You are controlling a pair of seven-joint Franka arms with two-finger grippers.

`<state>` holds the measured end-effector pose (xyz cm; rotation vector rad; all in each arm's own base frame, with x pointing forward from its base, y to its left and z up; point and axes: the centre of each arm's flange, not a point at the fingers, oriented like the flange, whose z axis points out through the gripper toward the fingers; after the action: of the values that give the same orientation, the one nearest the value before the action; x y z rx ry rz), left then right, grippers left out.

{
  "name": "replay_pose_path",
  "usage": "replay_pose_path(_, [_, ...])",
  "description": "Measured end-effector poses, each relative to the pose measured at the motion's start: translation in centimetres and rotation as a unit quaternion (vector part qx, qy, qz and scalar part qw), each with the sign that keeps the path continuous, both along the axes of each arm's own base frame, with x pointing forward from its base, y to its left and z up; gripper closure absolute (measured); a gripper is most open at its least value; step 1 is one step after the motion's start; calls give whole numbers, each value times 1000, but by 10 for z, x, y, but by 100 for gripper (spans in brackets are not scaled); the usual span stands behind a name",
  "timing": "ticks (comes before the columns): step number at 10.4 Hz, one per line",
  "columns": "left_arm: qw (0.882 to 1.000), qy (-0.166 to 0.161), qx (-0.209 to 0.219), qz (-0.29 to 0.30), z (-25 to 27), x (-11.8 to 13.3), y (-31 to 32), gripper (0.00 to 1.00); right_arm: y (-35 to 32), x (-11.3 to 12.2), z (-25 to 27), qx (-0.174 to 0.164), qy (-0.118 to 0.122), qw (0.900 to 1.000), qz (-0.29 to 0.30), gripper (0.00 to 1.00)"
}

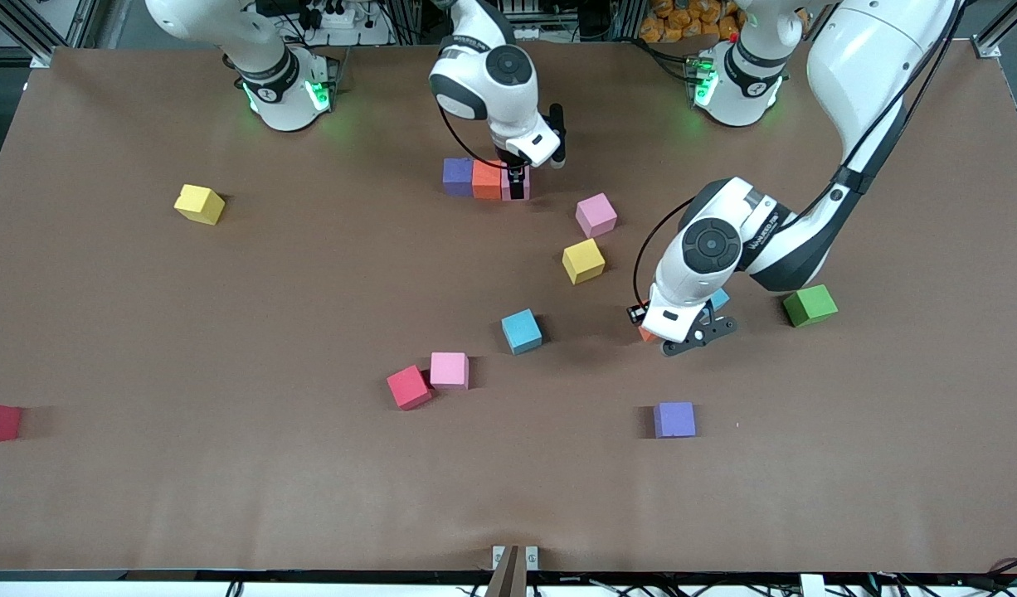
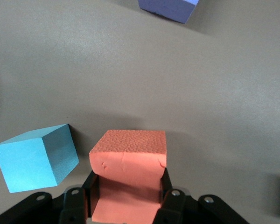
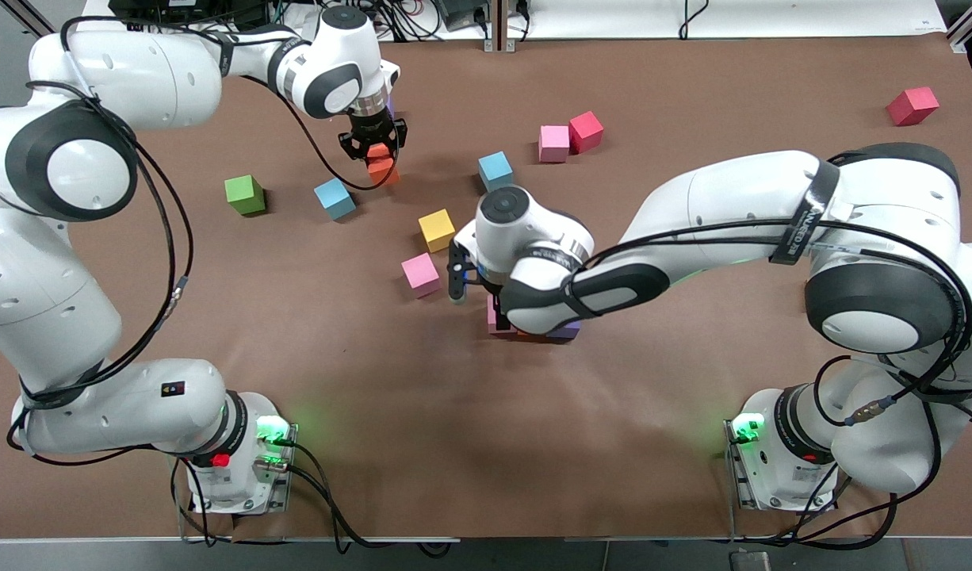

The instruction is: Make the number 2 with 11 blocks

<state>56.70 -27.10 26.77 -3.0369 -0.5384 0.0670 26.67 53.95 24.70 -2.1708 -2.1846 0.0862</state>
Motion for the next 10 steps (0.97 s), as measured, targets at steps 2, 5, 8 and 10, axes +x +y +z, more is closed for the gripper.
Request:
replay_pose_path(2, [1000,0,-2,-4,2,-2,-4,47,0,23,43,-15,18,999,-24,0])
replay_pose_path(5, [1000,1,-1,0,2,1,2,47,-38,83,95,-38,26,998,-50,0])
replay_pose_path(8, [1000,8,-1,-18,10,-11,-16,47,-116,164,121,-50,20,990,-129,0])
replay_pose_path(10, [999,21,1,-47,25,-34,-47,47,-187,224,120,-59,14,978,-201,0])
